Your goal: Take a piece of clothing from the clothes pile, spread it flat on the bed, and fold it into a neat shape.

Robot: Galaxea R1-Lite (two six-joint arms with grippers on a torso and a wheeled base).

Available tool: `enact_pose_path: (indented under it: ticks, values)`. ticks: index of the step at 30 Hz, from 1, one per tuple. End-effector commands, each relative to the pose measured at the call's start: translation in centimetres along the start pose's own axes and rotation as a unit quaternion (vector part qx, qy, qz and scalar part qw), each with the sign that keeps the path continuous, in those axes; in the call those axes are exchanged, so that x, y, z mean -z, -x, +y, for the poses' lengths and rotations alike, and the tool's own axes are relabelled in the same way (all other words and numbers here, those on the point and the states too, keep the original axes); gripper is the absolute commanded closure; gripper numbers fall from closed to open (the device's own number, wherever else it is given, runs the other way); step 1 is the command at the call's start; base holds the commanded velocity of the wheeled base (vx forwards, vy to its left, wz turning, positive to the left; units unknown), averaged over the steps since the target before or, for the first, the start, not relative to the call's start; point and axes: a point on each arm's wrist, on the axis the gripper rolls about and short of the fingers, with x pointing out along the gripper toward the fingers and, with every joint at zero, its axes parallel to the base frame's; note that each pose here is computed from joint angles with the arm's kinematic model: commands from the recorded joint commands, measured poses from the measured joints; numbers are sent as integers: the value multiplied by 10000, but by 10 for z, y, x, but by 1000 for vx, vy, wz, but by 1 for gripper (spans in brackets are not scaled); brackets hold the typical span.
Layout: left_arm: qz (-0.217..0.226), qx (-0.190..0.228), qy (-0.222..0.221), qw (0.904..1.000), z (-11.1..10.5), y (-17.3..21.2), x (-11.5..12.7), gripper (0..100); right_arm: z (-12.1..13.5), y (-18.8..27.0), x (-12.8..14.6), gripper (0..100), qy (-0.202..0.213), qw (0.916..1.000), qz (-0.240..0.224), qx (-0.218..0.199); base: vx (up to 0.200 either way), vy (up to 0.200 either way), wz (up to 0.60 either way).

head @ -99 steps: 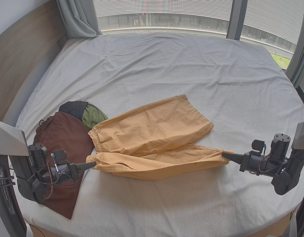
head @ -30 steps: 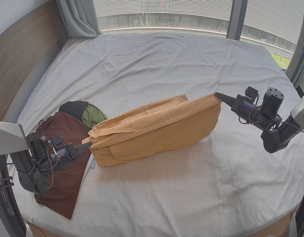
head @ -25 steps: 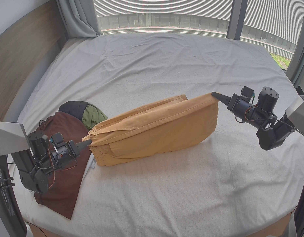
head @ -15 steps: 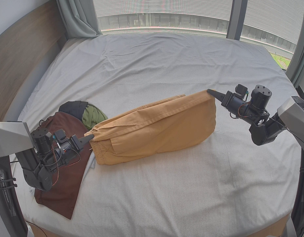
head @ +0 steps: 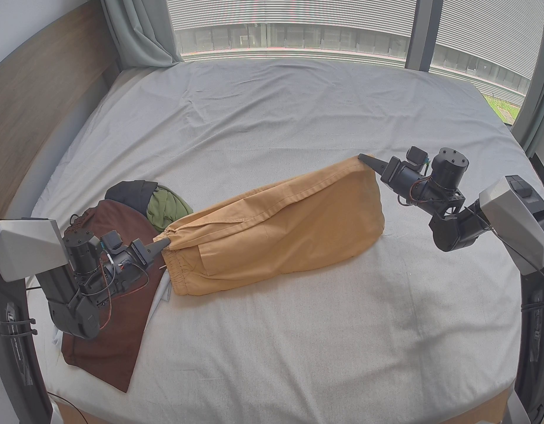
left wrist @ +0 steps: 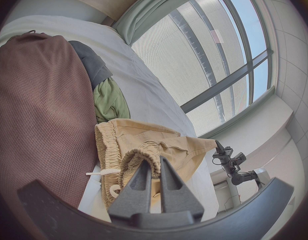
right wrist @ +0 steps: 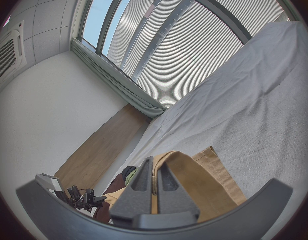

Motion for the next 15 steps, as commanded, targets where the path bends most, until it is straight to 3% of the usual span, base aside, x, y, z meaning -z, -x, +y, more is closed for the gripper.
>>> enact_pose_path:
  ticks: [1,15]
  values:
    - [-7,-34,127,9999,6,-4,2,100,-19,-10,14,100,-55,10000,48,65,0,0,0]
    - [-133,-126,167,9997,15,-14,2,100,-34,-29,10,100,-18,9999,-55,119,0,0,0]
